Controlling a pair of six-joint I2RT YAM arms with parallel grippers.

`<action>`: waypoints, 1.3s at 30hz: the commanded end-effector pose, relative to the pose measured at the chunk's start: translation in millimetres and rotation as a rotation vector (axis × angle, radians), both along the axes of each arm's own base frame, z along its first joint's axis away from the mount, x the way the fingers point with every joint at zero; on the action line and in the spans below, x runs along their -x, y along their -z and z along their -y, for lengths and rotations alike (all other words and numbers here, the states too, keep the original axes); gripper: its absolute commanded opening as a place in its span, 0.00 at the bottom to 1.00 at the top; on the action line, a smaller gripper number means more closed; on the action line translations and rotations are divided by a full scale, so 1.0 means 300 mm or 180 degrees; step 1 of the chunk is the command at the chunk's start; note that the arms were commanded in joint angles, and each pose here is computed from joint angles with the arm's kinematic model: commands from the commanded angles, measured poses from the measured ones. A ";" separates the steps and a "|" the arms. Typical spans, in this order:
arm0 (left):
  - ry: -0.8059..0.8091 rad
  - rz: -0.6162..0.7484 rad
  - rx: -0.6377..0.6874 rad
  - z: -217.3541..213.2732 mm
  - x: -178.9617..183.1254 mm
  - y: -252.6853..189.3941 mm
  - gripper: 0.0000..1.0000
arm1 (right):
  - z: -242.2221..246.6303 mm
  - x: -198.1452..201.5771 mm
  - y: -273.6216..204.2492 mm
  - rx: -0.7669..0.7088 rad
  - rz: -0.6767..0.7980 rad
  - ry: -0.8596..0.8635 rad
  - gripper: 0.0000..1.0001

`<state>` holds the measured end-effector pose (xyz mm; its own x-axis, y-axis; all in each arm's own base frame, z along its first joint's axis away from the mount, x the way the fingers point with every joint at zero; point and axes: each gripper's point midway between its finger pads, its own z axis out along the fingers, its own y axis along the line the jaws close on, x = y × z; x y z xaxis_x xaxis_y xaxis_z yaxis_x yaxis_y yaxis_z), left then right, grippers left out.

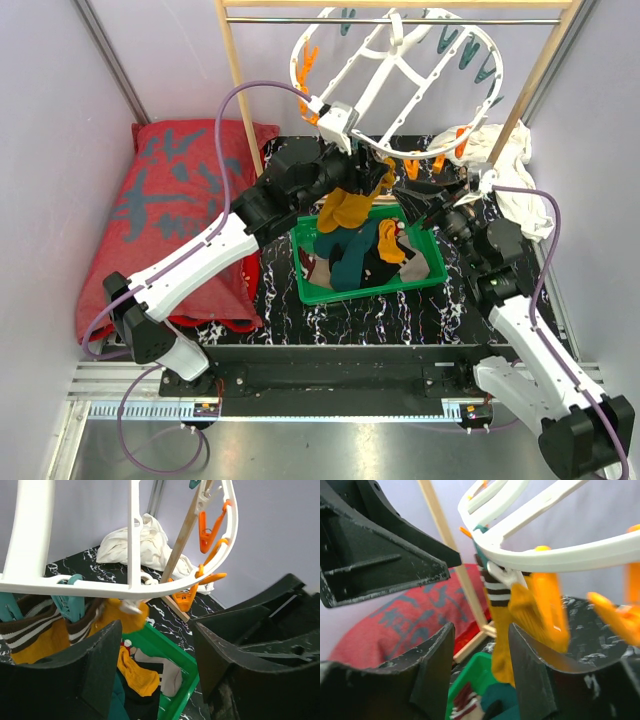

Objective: Clip the socks to the hanger
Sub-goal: Clamp the sock onto the hanger, then open the clamp at the hanger.

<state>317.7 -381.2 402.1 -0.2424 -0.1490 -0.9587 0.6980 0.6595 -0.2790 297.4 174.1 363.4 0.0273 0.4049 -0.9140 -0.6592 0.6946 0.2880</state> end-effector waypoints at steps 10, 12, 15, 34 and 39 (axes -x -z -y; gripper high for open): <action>-0.0103 0.0145 0.0167 -0.025 -0.015 -0.096 0.62 | 0.123 -0.087 0.029 0.0480 0.0443 0.0831 0.58; -0.0093 0.0156 0.0165 -0.026 -0.013 -0.101 0.62 | 0.103 -0.091 0.008 0.0472 0.0523 0.0748 0.58; -0.0088 0.0168 0.0173 -0.027 -0.011 -0.111 0.62 | 0.069 -0.098 -0.006 0.0452 0.0574 0.0578 0.58; 0.0003 0.0132 0.0252 -0.020 0.010 -0.129 0.62 | -0.001 -0.111 -0.082 0.0295 0.0813 0.0245 0.53; 0.0008 0.0125 0.0259 -0.022 0.013 -0.129 0.62 | -0.022 -0.121 -0.066 0.0287 0.0796 0.0145 0.52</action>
